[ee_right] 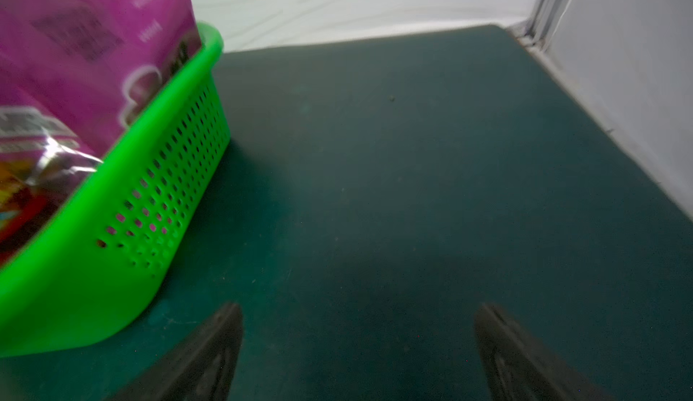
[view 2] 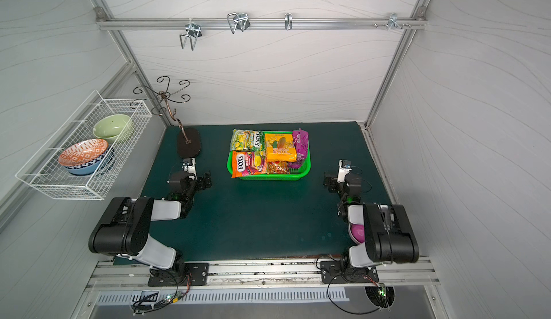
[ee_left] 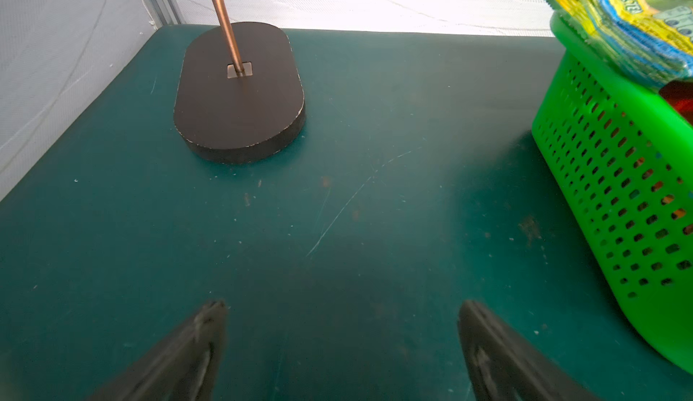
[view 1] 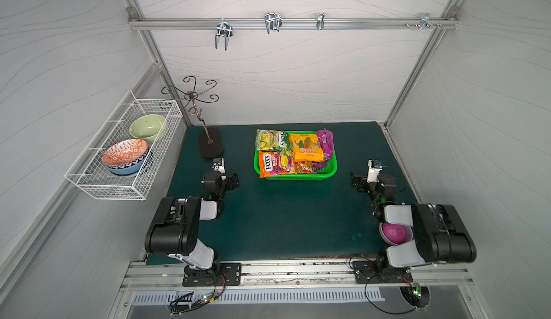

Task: Put the candies in the basket
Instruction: Reset both arms

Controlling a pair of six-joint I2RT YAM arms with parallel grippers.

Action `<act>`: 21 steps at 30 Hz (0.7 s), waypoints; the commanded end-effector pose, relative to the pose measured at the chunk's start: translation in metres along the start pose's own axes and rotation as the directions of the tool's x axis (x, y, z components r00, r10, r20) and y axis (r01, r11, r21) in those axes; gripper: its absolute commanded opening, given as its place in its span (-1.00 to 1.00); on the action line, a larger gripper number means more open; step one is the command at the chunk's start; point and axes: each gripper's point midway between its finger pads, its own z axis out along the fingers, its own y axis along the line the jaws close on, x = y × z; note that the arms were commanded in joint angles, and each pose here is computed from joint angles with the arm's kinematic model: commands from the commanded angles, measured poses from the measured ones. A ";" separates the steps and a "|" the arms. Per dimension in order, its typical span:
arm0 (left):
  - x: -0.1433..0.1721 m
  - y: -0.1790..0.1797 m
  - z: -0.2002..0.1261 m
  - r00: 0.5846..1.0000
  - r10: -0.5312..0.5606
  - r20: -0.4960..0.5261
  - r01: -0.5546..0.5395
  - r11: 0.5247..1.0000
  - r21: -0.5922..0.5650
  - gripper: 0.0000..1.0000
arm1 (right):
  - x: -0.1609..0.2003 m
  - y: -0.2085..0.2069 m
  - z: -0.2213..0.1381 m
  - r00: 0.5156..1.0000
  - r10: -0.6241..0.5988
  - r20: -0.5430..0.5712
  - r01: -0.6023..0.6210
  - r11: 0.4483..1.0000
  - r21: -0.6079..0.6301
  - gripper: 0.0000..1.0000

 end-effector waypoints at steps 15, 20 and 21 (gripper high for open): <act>-0.024 0.001 0.002 0.997 -0.011 0.073 0.011 1.000 -0.009 1.00 | -0.023 0.022 0.020 0.998 -0.065 -0.007 0.064 0.995 -0.079 0.98; -0.024 0.000 0.002 0.997 -0.011 0.075 0.011 1.000 -0.008 1.00 | -0.022 0.022 0.020 0.998 -0.062 -0.010 0.061 0.995 -0.079 0.98; -0.024 0.000 0.002 0.997 -0.011 0.076 0.012 1.000 -0.008 1.00 | -0.023 0.022 0.020 0.998 -0.065 -0.008 0.065 0.995 -0.079 0.98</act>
